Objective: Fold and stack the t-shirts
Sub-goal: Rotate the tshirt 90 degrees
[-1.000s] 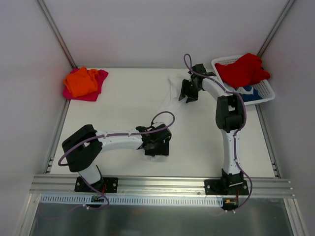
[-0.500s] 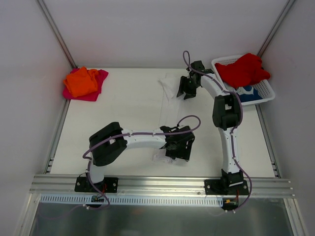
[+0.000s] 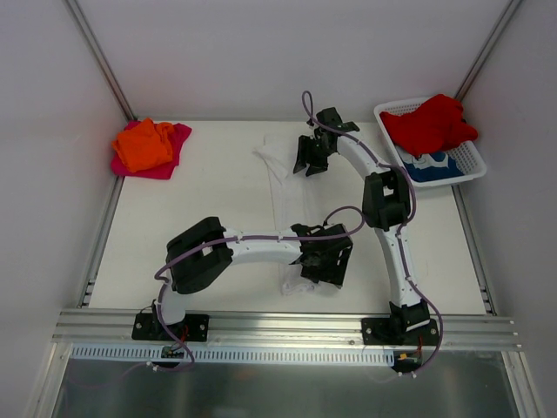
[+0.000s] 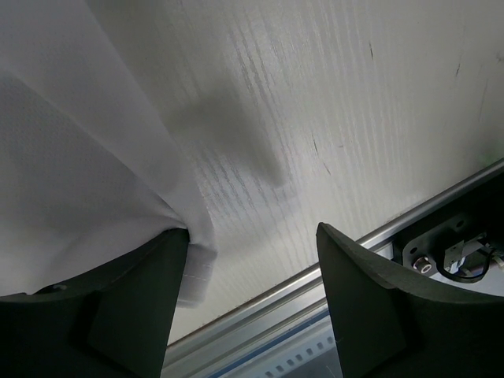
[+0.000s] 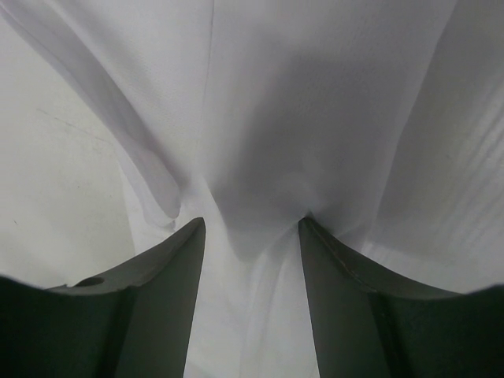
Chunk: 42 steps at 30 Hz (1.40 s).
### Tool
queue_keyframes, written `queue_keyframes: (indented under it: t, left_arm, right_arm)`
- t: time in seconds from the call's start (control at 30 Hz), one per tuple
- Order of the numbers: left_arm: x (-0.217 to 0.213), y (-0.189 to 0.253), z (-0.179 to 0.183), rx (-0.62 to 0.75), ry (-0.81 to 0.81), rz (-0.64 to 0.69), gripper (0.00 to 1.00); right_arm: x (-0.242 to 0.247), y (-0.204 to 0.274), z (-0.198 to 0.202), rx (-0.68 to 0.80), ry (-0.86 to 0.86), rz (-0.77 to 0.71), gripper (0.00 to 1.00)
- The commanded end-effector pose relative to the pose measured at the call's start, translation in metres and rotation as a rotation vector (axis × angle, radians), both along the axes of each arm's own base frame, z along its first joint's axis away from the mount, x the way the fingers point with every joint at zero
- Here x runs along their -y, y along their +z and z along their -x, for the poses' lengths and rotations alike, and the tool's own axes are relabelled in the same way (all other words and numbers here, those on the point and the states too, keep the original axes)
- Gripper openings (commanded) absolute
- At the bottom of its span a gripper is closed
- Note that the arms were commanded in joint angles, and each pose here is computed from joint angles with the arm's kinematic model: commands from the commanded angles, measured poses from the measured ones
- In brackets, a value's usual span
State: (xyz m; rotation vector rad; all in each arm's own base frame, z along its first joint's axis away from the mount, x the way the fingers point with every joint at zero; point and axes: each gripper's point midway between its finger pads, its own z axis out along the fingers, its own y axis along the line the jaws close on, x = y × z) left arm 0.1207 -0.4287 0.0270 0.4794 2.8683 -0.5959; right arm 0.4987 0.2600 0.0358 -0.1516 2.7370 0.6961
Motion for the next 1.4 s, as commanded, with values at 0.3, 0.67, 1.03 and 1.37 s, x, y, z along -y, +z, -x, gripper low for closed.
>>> queue_keyframes:
  t: [0.3,0.67,1.03,1.37]
  left_arm:
    - [-0.048,-0.001,0.01,0.036,-0.026,-0.155,0.84]
    - [-0.079,0.08,-0.034,0.302,0.031,-0.147,0.95]
    - [-0.115,0.106,-0.066,0.391,0.14,-0.15,0.96]
    - [-0.212,0.083,-0.091,0.36,0.313,-0.262,0.95]
  right_arm:
    - [0.019,0.001,0.005,-0.005,-0.003,0.049,0.56]
    - [0.042,0.047,0.001,0.096,-0.011,0.069,0.56]
    - [0.047,0.112,-0.002,0.211,-0.02,0.061,0.56]
    - [0.073,0.164,0.045,0.276,-0.061,0.12,0.56]
